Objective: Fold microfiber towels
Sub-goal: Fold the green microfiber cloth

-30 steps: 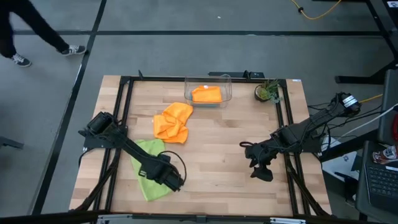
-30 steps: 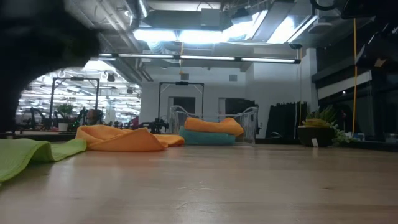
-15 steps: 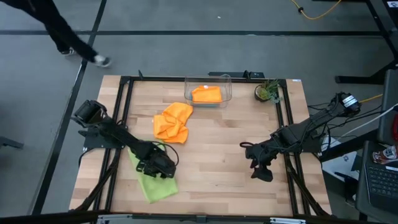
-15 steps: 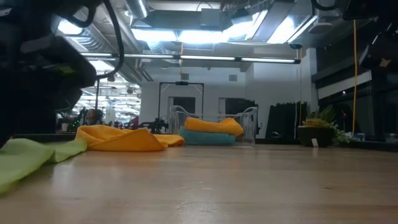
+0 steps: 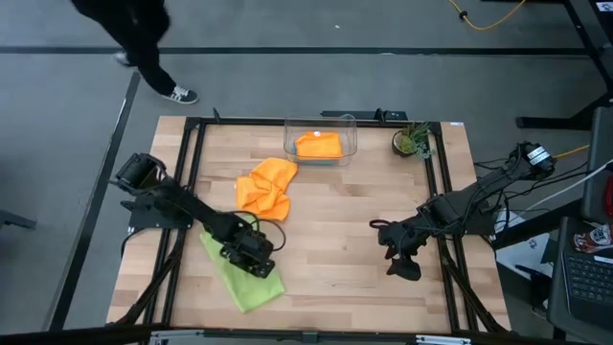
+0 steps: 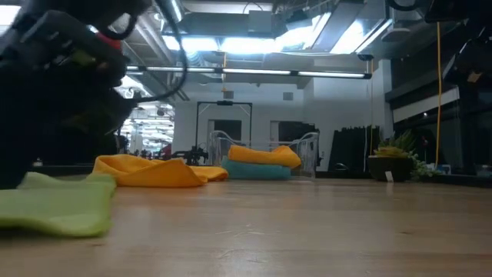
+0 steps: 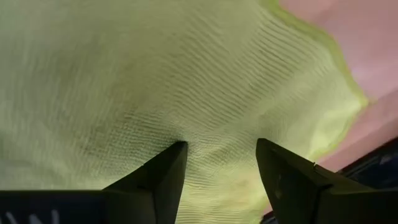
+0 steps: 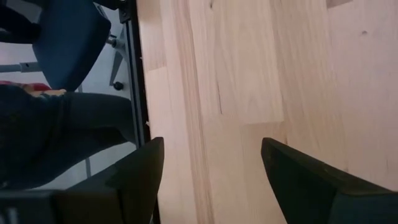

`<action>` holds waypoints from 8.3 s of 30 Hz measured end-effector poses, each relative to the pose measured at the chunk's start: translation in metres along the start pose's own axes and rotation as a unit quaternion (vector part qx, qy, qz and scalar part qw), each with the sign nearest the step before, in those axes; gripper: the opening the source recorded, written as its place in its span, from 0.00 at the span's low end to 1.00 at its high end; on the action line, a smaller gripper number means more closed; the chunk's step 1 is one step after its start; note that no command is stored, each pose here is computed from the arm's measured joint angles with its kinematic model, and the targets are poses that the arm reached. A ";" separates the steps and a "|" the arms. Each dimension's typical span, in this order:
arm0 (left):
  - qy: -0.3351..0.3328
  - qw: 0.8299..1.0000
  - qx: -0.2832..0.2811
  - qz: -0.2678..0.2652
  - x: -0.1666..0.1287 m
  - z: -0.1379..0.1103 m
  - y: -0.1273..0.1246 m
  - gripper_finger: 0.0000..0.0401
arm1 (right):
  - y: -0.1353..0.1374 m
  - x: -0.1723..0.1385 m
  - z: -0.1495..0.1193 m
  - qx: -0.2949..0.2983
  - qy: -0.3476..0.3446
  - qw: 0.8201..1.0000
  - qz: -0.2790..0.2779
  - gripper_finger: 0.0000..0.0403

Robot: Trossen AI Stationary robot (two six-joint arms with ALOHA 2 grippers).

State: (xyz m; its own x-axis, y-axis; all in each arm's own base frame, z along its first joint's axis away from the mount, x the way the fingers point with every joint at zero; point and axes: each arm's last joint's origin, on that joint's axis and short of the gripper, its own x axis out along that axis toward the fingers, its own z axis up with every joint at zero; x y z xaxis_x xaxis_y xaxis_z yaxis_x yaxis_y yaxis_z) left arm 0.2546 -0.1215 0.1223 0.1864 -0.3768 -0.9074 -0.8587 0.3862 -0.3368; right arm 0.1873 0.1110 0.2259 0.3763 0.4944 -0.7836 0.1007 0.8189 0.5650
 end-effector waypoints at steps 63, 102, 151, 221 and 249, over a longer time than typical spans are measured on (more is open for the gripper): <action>-0.273 0.945 -0.167 0.072 -0.004 -0.001 -0.153 0.44 | 0.002 0.000 0.004 0.063 -0.039 0.997 -0.003 0.67; -0.062 0.864 0.464 0.183 0.015 0.085 -0.150 0.44 | 0.002 0.000 0.005 0.058 -0.048 0.997 -0.005 0.67; -0.293 0.929 -0.088 0.207 -0.018 -0.008 -0.167 0.44 | 0.002 0.000 0.006 0.033 -0.048 0.998 -0.005 0.67; -0.090 0.727 0.643 0.226 0.021 0.018 -0.110 0.44 | 0.003 0.003 0.007 0.018 -0.057 0.998 -0.013 0.67; -0.145 0.933 0.252 0.211 -0.037 -0.116 -0.132 0.44 | 0.012 0.029 0.038 -0.177 -0.214 0.958 -0.067 0.67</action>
State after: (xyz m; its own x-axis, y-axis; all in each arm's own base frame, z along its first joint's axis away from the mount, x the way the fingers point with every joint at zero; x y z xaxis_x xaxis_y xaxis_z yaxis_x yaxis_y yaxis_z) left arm 0.3062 -0.2561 0.2296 0.0672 0.1133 -0.9913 -0.5651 0.8231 0.0558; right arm 0.2342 0.1246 0.2196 0.7323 0.2763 -0.6225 -0.1170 0.9514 0.2847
